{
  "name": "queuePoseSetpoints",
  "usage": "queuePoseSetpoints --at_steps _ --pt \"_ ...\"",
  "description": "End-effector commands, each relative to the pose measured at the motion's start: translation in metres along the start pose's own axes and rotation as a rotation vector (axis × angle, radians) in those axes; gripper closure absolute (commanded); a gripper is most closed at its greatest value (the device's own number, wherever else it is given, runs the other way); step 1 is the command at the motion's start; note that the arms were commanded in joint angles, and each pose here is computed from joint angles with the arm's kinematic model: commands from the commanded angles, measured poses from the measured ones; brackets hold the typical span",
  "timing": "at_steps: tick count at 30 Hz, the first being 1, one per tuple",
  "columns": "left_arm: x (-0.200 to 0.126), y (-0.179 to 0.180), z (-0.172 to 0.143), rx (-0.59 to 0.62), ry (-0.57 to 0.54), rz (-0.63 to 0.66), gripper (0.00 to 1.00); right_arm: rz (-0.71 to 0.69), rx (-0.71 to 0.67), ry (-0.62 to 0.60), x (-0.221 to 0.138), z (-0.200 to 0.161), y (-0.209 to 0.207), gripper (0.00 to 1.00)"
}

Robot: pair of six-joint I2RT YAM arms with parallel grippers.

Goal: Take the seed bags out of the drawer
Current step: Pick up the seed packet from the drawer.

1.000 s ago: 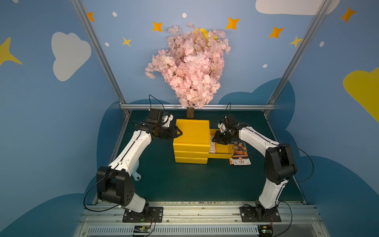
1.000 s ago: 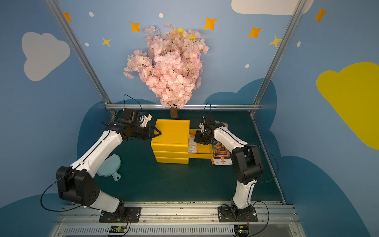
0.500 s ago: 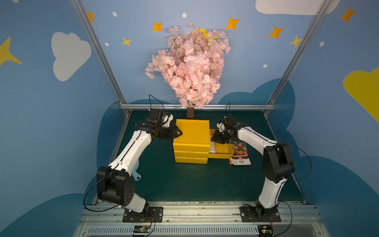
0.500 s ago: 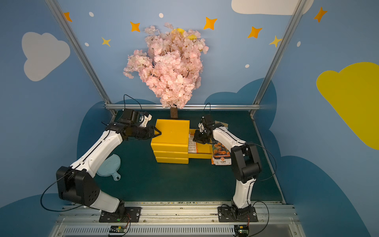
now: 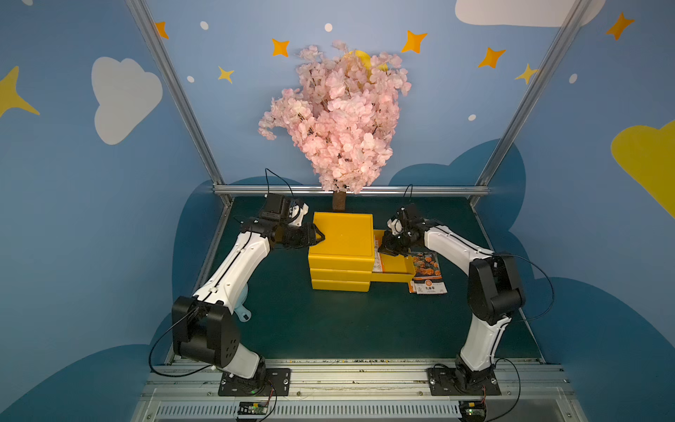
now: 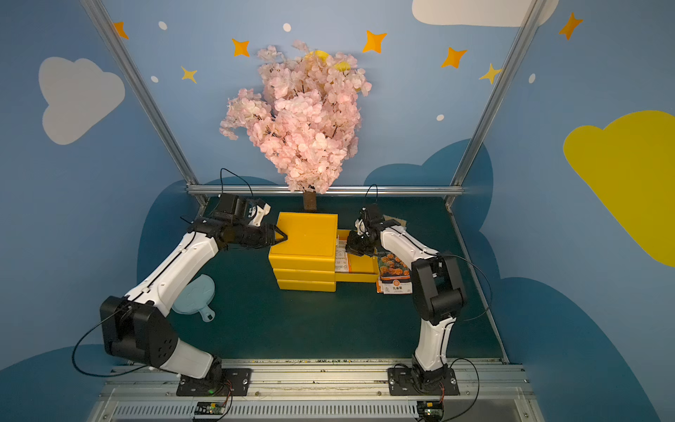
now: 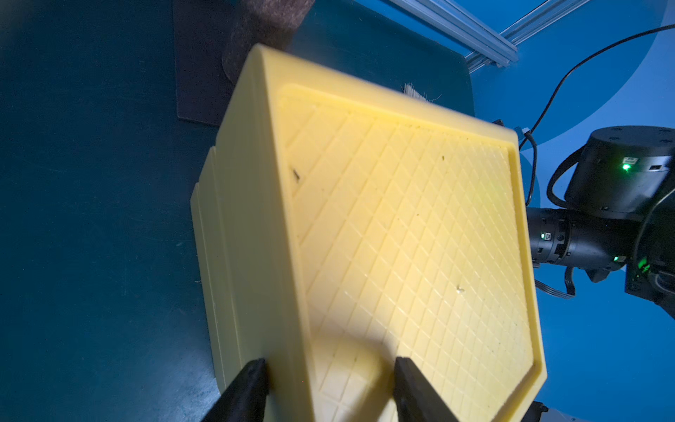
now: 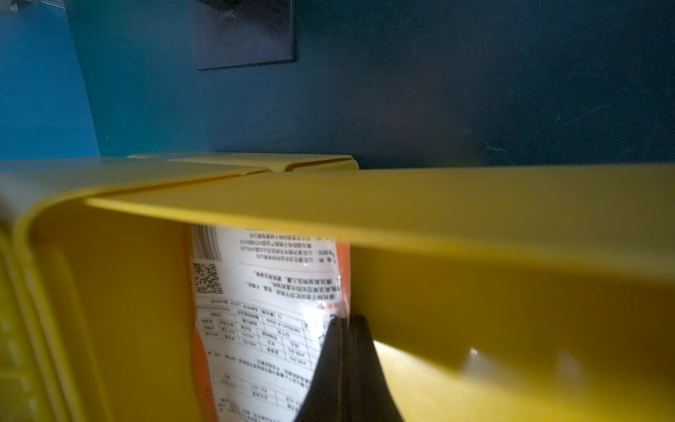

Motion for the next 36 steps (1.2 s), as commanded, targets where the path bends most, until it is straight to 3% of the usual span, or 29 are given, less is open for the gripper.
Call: queuePoseSetpoints --at_steps 1,26,36 --pt "0.012 0.011 -0.026 -0.029 0.12 0.048 0.43 0.051 -0.029 -0.05 -0.028 0.004 0.014 1.0" --pt "0.011 0.009 -0.024 -0.021 0.12 0.039 0.43 -0.148 -0.216 -0.172 -0.129 0.006 0.018 1.0" --pt "0.011 0.007 -0.023 -0.018 0.117 0.029 0.43 -0.154 -0.22 -0.328 -0.185 0.01 0.014 1.0"
Point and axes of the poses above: each gripper's point midway between its finger pads, its own x axis out along the fingers, its own y axis along the line the jaws close on, z = x × y, the point moved 5 cm from there along -x, back along the fingers, and after that the axes turned 3 degrees about x, right-handed, at the moved point
